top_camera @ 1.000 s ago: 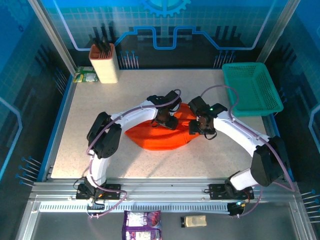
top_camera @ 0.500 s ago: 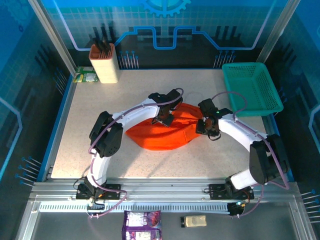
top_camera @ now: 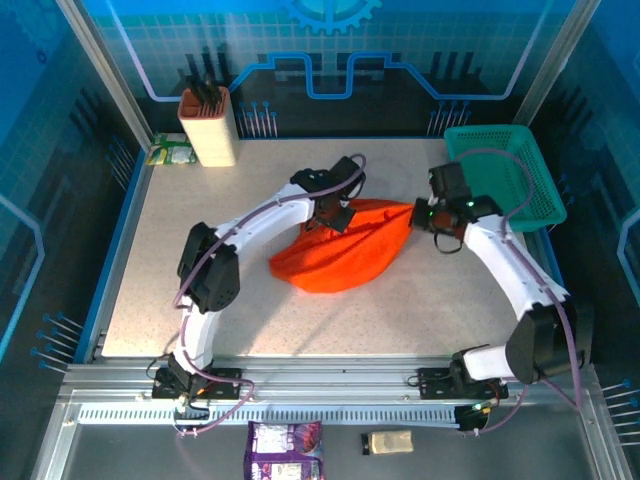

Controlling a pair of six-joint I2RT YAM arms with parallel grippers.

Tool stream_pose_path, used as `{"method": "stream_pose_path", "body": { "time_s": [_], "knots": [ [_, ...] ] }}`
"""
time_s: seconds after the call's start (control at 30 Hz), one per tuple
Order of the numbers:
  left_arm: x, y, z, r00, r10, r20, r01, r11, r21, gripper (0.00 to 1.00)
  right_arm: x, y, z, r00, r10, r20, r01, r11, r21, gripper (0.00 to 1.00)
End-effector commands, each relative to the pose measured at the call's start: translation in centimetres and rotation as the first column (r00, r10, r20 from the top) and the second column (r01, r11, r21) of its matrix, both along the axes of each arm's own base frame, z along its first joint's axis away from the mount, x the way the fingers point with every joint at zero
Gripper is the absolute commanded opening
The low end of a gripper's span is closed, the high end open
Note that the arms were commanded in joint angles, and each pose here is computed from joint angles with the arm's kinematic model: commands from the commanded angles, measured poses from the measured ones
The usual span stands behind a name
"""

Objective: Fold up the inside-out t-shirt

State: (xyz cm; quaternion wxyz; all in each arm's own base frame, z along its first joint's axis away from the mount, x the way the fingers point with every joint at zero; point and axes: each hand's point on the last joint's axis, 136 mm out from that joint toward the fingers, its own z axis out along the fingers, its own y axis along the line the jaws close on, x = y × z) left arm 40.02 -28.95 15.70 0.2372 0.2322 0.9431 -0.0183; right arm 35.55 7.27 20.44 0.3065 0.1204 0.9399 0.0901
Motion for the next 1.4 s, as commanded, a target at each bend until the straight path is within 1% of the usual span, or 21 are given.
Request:
{"method": "stream_pose_path", "body": {
  "time_s": [0.0, 0.07, 0.13, 0.2, 0.27, 0.33, 0.37, 0.47, 0.57, 0.6, 0.63, 0.67, 0.73, 0.8, 0.87, 1.0, 1.03, 1.13, 1.2, 1.27, 1.37],
  "knots": [
    [-0.2, 2.0, 13.1, 0.965, 0.030, 0.259, 0.002, 0.992, -0.124, 0.00, -0.3, -1.3, 8.9, 0.985, 0.031, 0.172, -0.022, 0.998, -0.055, 0.00],
    [-1.0, 3.6, 17.1, 0.937, 0.065, 0.342, -0.010, 0.987, -0.162, 0.00, -0.4, -1.1, 12.6, 0.970, 0.052, 0.239, -0.040, 0.998, -0.053, 0.00],
    [-2.1, 5.4, 19.9, 0.916, 0.105, 0.386, -0.026, 0.979, -0.204, 0.00, -0.3, -0.5, 15.1, 0.954, 0.078, 0.289, -0.070, 0.997, -0.041, 0.00],
    [-2.9, 7.6, 21.3, 0.903, 0.156, 0.400, -0.060, 0.968, -0.242, 0.00, -0.2, 0.2, 16.9, 0.941, 0.101, 0.323, -0.096, 0.995, -0.030, 0.00],
    [-3.5, 10.9, 21.0, 0.897, 0.237, 0.374, -0.133, 0.950, -0.283, 0.00, 0.2, 1.0, 17.4, 0.936, 0.126, 0.328, -0.126, 0.992, -0.022, 0.00],
    [-3.6, 14.3, 18.8, 0.894, 0.325, 0.307, -0.225, 0.921, -0.318, 0.00, 0.8, 1.9, 16.6, 0.941, 0.152, 0.304, -0.156, 0.988, -0.013, 0.00],
    [-3.7, 15.8, 17.2, 0.897, 0.363, 0.252, -0.269, 0.900, -0.342, 0.00, 1.1, 2.3, 15.9, 0.946, 0.165, 0.279, -0.169, 0.986, -0.009, 0.02],
    [-3.9, 19.3, 11.6, 0.894, 0.443, 0.064, -0.386, 0.836, -0.391, 0.00, 1.6, 3.1, 13.3, 0.962, 0.183, 0.201, -0.183, 0.983, -0.020, 0.23],
    [-4.3, 20.6, 6.4, 0.880, 0.467, -0.084, -0.460, 0.799, -0.387, 0.00, 1.1, 3.4, 10.7, 0.973, 0.190, 0.132, -0.187, 0.982, -0.029, 0.36],
    [-4.4, 21.0, 5.1, 0.871, 0.477, -0.115, -0.482, 0.791, -0.376, 0.00, 0.8, 3.4, 9.7, 0.975, 0.193, 0.109, -0.191, 0.981, -0.030, 0.37],
    [-4.5, 21.0, 4.4, 0.867, 0.480, -0.132, -0.491, 0.785, -0.377, 0.03, 0.5, 3.4, 9.0, 0.977, 0.193, 0.089, -0.191, 0.981, -0.032, 0.37],
    [-4.6, 20.8, 4.0, 0.868, 0.476, -0.143, -0.491, 0.778, -0.392, 0.08, 0.1, 3.2, 7.9, 0.979, 0.193, 0.060, -0.191, 0.981, -0.036, 0.38],
    [-4.5, 19.2, 4.4, 0.883, 0.438, -0.165, -0.462, 0.755, -0.466, 0.20, -0.8, 2.8, 6.0, 0.983, 0.184, 0.012, -0.184, 0.982, -0.048, 0.39],
    [-4.1, 17.1, 4.8, 0.899, 0.397, -0.184, -0.431, 0.735, -0.523, 0.29, -1.7, 2.3, 4.0, 0.985, 0.170, -0.033, -0.171, 0.984, -0.055, 0.39],
    [-3.8, 15.0, 4.6, 0.914, 0.361, -0.183, -0.401, 0.749, -0.526, 0.34, -2.2, 2.1, 2.4, 0.985, 0.160, -0.062, -0.163, 0.985, -0.050, 0.40],
    [-3.2, 10.3, 2.4, 0.929, 0.293, -0.226, -0.369, 0.772, -0.518, 0.44, -3.1, 1.8, -0.9, 0.984, 0.137, -0.114, -0.140, 0.990, -0.021, 0.40],
    [-3.1, 9.3, 1.9, 0.930, 0.282, -0.237, -0.367, 0.774, -0.516, 0.46, -3.3, 1.6, -1.5, 0.984, 0.129, -0.124, -0.132, 0.991, -0.017, 0.40],
    [-3.1, 6.5, -0.6, 0.926, 0.256, -0.277, -0.366, 0.785, -0.499, 0.49, -3.9, 0.6, -3.2, 0.984, 0.093, -0.150, -0.097, 0.995, -0.017, 0.40],
    [-3.0, 5.4, -2.4, 0.928, 0.249, -0.278, -0.356, 0.814, -0.459, 0.51, -4.3, -0.3, -4.2, 0.985, 0.061, -0.161, -0.064, 0.998, -0.013, 0.40],
    [-2.9, 4.8, -4.2, 0.933, 0.239, -0.270, -0.335, 0.852, -0.403, 0.52, -4.7, -1.2, -5.0, 0.985, 0.032, -0.171, -0.034, 0.999, -0.009, 0.40],
    [-2.8, 4.9, -6.7, 0.923, 0.246, -0.295, -0.341, 0.877, -0.338, 0.52, -5.4, -2.8, -6.6, 0.981, -0.015, -0.195, 0.012, 1.000, -0.015, 0.41]
  ]
}}
